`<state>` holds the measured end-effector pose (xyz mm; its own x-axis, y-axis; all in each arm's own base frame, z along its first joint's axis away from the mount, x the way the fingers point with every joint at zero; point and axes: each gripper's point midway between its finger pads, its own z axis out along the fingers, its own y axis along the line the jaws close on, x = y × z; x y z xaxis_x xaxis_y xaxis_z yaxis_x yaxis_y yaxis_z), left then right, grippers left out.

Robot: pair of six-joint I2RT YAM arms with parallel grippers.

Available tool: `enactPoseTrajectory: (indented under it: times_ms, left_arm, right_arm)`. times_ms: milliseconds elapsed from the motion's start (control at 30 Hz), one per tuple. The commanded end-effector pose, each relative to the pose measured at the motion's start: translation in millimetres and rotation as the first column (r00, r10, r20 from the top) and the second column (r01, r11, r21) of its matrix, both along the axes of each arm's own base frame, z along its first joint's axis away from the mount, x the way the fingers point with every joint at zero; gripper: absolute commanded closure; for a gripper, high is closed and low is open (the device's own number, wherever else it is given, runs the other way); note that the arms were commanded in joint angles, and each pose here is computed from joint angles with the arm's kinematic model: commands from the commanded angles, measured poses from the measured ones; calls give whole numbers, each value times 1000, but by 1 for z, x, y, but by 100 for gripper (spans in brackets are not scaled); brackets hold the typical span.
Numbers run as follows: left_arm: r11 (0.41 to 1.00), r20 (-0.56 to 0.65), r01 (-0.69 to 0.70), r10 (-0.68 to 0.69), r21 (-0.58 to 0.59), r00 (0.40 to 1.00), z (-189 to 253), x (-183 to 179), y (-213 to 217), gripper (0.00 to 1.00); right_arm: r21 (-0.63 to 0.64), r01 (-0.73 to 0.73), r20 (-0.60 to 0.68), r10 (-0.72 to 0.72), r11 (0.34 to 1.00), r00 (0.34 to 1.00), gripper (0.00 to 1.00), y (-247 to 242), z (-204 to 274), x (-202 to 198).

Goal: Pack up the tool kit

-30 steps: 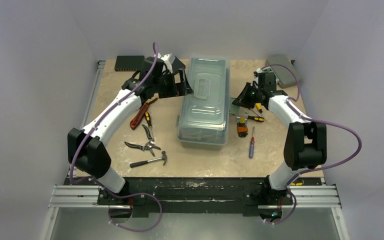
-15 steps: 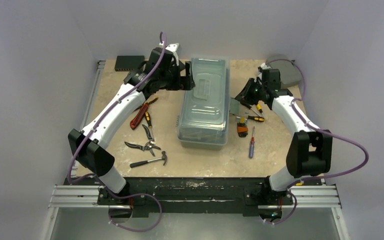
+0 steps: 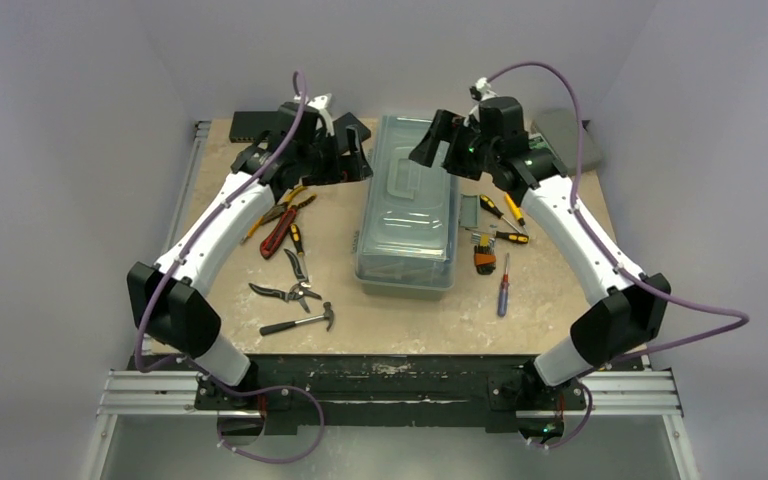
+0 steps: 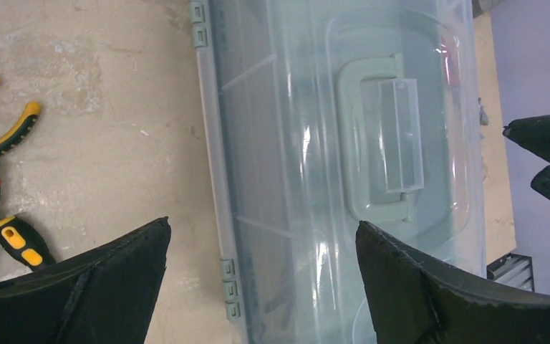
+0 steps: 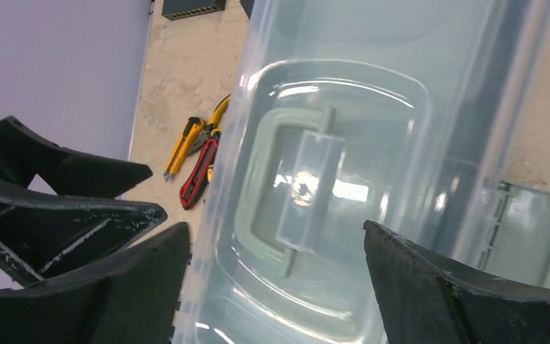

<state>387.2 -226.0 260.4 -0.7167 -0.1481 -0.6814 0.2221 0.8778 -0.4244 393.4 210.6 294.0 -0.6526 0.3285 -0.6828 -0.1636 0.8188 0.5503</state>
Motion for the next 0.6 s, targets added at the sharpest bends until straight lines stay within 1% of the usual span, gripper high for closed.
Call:
enactPoseTrajectory:
  times_ms: [0, 67, 167, 333, 567]
  left_arm:
    - [994, 88, -25, 34, -109, 996, 33, -1, 12, 3]
    - [991, 92, -44, 56, -123, 994, 30, -2, 19, 3]
    - [988, 105, -68, 83, -138, 991, 30, -3, 28, 3]
    - [983, 113, -97, 115, -153, 987, 27, -4, 38, 2]
    - [982, 103, -102, 119, -160, 988, 19, -6, 41, 3]
  right_arm:
    - [7, 60, -52, -60, 998, 997, 7, 23, 7, 4]
    - [-1, 78, -80, -78, 997, 994, 4, 36, 5, 3]
    - [-20, 88, -94, -89, 996, 992, 3, 50, 3, 5]
    - [-60, 94, -95, -100, 994, 990, 2, 69, 0, 10]
    - [-126, 91, -127, -107, 988, 986, 2, 88, -16, 19]
